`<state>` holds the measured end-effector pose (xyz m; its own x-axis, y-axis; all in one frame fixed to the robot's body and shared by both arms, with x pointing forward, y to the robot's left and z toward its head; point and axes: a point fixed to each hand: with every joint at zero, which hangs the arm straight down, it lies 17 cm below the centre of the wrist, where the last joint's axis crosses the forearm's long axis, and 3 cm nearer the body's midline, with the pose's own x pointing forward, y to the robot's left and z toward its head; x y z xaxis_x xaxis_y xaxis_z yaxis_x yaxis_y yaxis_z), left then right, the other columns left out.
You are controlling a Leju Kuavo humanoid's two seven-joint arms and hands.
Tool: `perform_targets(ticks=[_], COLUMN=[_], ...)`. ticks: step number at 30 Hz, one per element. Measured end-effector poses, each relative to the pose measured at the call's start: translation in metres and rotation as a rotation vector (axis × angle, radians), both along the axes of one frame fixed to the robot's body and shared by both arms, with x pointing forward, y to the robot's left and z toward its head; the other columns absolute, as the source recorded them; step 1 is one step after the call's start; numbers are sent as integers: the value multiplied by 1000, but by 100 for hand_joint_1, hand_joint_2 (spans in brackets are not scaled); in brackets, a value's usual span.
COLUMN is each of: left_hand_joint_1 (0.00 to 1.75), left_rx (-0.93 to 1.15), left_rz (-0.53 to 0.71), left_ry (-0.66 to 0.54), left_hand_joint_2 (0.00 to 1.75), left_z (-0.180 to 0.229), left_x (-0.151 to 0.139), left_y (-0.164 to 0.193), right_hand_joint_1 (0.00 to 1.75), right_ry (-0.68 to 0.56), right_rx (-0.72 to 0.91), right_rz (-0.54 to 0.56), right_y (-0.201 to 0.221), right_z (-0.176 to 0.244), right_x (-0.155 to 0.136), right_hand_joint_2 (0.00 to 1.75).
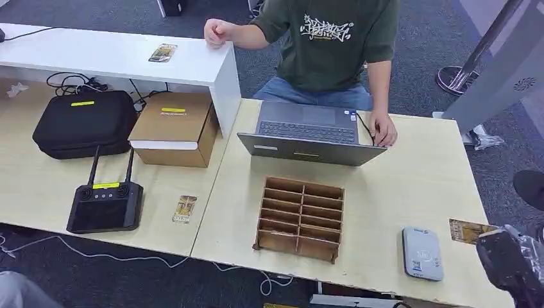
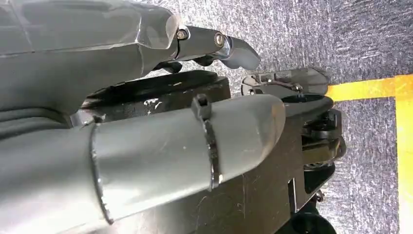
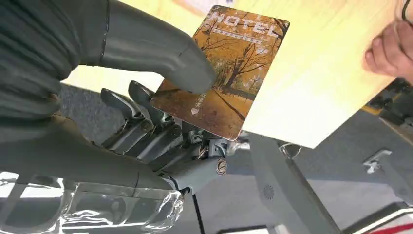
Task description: Pass the card to the sensor for recognition and then transmit it.
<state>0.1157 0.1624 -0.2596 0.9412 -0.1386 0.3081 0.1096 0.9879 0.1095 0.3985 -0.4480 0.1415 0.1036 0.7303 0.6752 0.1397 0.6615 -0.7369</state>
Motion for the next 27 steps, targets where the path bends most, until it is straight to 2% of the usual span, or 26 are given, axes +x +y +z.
perform_targets(ticks=[12, 27], left_hand_joint_1=[0, 0], left_rx=[-1, 4], left_rz=[1, -19], left_ry=[2, -5], left_hand_joint_2=[0, 0], left_z=[0, 0], left_x=[0, 1], left_y=[0, -1], right_hand_joint_1=[175, 175], right_ry=[22, 48], right_rx=[56, 96], right_rz=[26, 18], right_y=[22, 21], right_z=[-13, -33], right_x=[-3, 31], right_hand_joint_2=[175, 175])
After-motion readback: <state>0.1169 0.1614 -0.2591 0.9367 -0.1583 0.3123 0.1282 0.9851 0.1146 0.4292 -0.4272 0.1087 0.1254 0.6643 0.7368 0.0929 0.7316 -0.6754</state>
